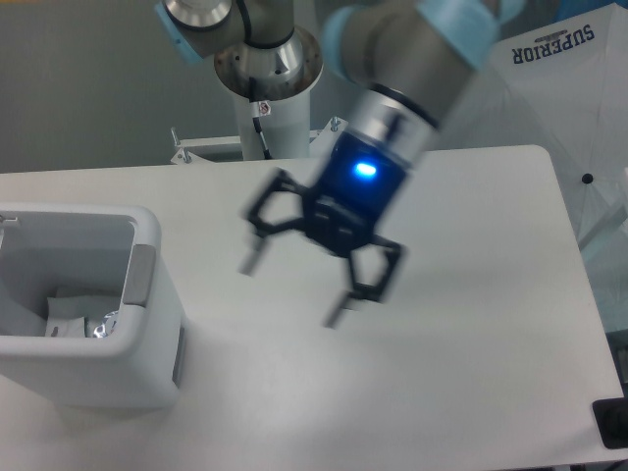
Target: Place the trash in the trash can
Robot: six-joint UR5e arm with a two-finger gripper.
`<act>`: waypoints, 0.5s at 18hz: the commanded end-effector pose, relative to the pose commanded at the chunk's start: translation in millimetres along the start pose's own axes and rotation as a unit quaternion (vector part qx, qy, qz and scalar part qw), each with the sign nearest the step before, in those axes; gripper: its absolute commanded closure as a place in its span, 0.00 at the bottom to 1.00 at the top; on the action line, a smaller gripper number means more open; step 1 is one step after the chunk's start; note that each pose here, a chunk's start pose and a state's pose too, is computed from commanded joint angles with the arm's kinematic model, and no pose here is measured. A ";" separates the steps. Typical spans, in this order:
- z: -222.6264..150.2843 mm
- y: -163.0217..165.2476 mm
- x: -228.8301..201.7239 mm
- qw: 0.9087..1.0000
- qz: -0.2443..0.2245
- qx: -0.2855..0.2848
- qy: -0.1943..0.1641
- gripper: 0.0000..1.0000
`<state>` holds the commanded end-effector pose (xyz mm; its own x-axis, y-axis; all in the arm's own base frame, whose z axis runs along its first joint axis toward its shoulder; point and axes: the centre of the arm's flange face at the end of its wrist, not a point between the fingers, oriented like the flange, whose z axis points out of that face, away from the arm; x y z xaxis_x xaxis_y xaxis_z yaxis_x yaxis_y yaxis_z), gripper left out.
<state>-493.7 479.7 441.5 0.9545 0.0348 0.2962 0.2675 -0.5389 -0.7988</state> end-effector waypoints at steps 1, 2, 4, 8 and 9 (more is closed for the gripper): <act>-2.9 7.8 -13.1 1.000 0.005 -0.011 -0.017 0.00; -4.8 10.4 -18.5 0.999 0.008 -0.025 -0.035 0.00; -3.8 18.1 -30.0 0.995 0.008 -0.060 -0.073 0.00; 9.5 46.2 -67.9 0.980 0.017 -0.140 -0.138 0.00; 9.2 52.8 -74.7 0.973 0.036 -0.167 -0.157 0.00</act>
<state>-549.7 456.4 372.4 0.9763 0.2144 0.0284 0.1906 -0.7908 -0.5816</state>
